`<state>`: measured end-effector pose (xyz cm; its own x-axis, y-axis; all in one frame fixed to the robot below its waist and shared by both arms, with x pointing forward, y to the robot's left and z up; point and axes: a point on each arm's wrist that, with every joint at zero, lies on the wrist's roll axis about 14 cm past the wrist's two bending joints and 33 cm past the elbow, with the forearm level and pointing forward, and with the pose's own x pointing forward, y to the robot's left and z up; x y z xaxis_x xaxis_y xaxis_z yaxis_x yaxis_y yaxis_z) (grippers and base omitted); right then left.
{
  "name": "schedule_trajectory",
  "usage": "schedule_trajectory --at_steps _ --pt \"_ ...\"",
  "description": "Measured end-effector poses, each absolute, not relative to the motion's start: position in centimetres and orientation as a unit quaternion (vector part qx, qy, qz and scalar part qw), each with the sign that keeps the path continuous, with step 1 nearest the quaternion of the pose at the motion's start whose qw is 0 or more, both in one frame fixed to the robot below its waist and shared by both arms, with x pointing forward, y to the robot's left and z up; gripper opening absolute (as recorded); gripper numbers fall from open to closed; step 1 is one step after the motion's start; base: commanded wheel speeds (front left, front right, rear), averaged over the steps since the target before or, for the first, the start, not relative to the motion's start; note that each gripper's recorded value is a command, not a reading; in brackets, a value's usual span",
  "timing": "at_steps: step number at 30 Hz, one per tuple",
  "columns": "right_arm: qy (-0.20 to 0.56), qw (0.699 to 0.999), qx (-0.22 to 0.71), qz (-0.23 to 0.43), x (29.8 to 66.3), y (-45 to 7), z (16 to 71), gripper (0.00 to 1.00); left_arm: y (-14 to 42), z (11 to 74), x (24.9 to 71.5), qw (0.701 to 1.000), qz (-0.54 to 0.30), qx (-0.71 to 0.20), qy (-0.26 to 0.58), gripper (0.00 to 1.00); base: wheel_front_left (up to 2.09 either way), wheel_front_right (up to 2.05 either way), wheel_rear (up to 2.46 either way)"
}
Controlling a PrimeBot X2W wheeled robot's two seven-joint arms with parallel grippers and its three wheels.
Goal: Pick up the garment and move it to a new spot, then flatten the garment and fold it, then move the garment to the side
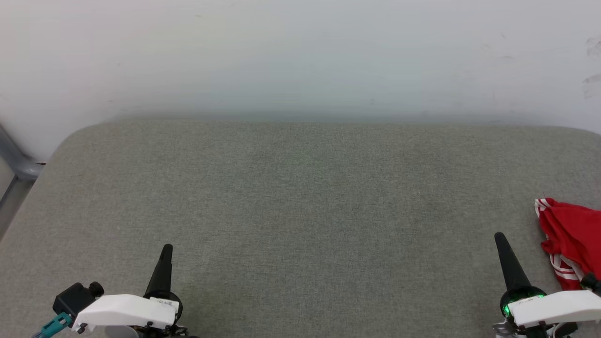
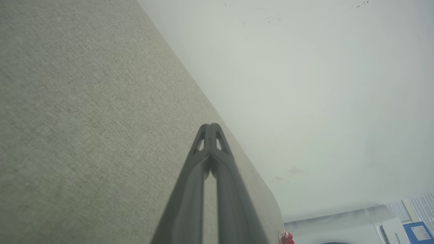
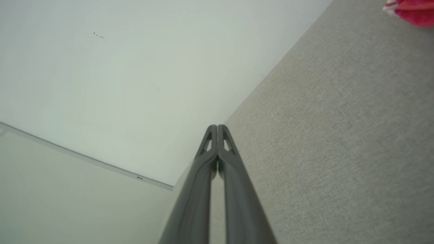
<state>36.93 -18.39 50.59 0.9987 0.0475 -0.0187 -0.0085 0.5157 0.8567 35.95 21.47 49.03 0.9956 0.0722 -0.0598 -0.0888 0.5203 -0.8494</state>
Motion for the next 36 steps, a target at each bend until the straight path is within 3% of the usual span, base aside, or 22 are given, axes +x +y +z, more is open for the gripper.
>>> schedule_trajectory --at_steps 36 --pt "0.011 0.775 0.632 0.004 38.2 -19.3 50.6 0.0 20.7 49.7 37.6 0.776 0.025 -0.63 0.007 0.0 0.0 0.0 0.0"
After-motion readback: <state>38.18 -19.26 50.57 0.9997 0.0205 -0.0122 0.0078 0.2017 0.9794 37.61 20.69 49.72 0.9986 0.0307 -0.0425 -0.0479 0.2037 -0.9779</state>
